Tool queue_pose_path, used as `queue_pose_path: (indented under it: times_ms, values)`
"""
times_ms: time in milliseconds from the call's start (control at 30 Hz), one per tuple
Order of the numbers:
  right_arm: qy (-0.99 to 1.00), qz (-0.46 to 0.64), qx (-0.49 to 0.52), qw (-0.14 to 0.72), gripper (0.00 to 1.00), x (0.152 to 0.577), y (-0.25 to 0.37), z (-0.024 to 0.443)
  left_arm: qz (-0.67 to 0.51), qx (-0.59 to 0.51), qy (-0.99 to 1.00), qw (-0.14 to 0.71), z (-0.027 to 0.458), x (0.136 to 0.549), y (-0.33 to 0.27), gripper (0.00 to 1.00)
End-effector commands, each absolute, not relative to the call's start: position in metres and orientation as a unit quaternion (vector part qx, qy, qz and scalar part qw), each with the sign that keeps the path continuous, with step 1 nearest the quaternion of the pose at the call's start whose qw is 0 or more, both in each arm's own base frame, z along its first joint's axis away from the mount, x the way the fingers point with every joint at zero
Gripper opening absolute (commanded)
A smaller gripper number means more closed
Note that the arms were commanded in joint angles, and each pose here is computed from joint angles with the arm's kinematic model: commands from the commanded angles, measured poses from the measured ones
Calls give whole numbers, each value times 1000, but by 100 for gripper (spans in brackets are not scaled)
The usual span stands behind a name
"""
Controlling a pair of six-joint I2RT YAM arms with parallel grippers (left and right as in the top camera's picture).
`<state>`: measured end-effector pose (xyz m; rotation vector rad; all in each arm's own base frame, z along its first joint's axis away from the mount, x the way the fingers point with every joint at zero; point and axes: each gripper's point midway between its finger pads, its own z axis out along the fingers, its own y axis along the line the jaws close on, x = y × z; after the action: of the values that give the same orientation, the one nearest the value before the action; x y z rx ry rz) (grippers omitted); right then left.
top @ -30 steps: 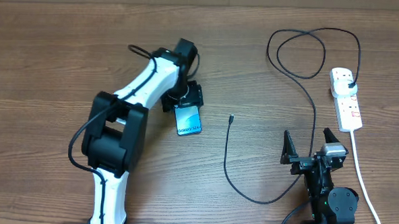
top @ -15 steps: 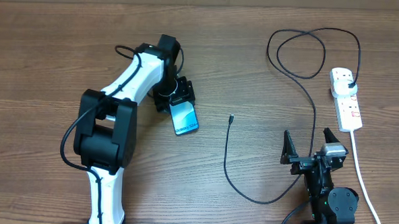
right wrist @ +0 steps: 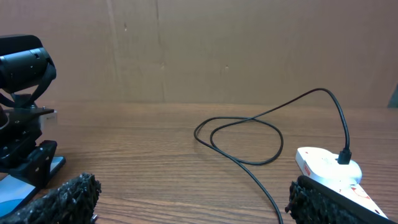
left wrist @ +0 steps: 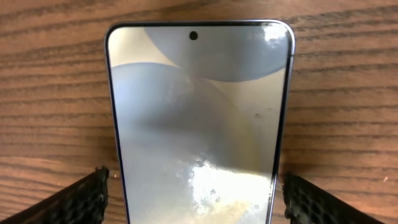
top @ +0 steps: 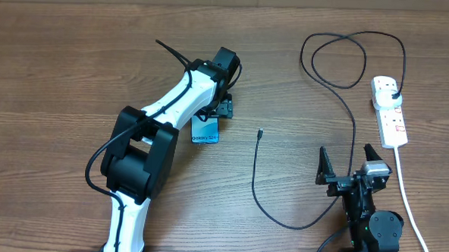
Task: Plug charger to phone and switch on socket
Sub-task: 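Tilt the phone up with the left gripper, pivoting on its bottom edge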
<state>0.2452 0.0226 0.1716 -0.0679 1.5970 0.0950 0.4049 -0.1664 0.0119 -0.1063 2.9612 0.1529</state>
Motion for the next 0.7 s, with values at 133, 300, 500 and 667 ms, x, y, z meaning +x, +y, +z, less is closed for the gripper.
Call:
queue_pose_path:
  times_ms: [133,300,500,667]
  values:
    - [715,38,-27,697,100,246,20,170,53,-21,994,92,14,412,-165,100]
    - [715,38,-27,697,100,246,20,170,15,-73,995,62,11,405,-166,100]
    - [715,38,-27,697,100,246,20,170,7,-73,994,77,12,412,-170,100]
    - [715,38,-27,697,100,246,20,170,8,-74,995,74,8,412,-169,100]
